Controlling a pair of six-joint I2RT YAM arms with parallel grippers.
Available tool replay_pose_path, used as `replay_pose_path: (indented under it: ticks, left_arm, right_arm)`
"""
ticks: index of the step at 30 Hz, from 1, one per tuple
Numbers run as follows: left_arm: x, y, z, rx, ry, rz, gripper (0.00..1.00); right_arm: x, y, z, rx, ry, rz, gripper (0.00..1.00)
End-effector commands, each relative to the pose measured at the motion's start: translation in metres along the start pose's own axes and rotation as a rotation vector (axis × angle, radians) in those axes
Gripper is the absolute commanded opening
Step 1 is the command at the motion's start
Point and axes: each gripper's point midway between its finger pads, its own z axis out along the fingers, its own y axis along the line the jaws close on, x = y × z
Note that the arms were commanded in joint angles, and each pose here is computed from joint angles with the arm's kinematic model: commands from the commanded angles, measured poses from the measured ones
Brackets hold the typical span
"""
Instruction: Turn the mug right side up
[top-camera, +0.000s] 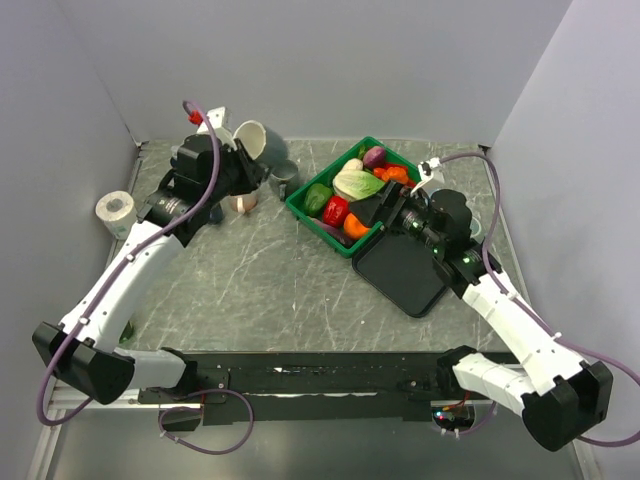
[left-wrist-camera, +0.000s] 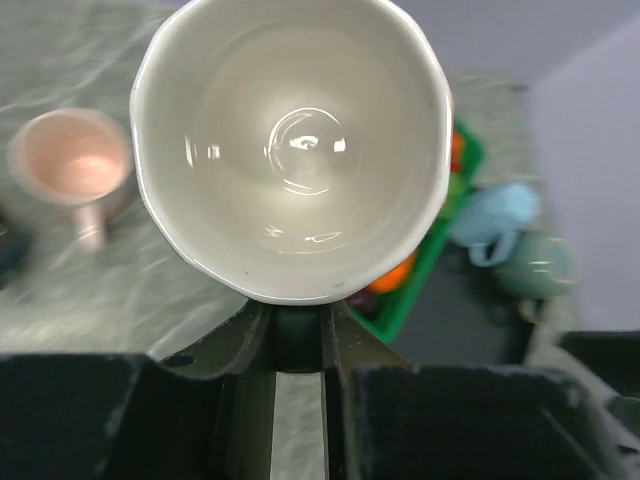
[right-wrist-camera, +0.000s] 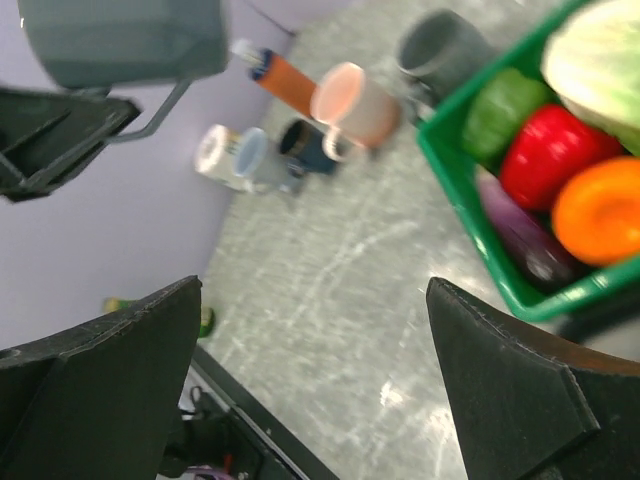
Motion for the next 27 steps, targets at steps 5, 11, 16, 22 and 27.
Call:
replay_pose_path:
  ticks: [5,11,16,22,27]
  left_arm:
    - [-0.006,0.091,-0.035,-0.373,-0.053,0.095,0.01]
    - [0.040,0.152,-0.049,-0.548,0.032,0.102,0.01]
    - [0.072,0.173,-0.052,-0.595,0.051,0.073,0.01]
    - [0.097,0.207,-0.057,-0.734,0.039,0.052,0.01]
    - [0.110,0.229,-0.060,-0.797,-0.019,0.016,0.01]
  right_arm:
    - [-0.001,-0.031,0.007,0.136,0.047,0.031,1.00]
    - [0.009,-0.045,0.011,0.166,0.100,0.055,1.00]
    - [0.011,-0.054,0.012,0.187,0.114,0.068,1.00]
    - [0.014,-0.064,0.008,0.206,0.126,0.083,1.00]
    - [0.013,-0.070,0.003,0.223,0.119,0.087,1.00]
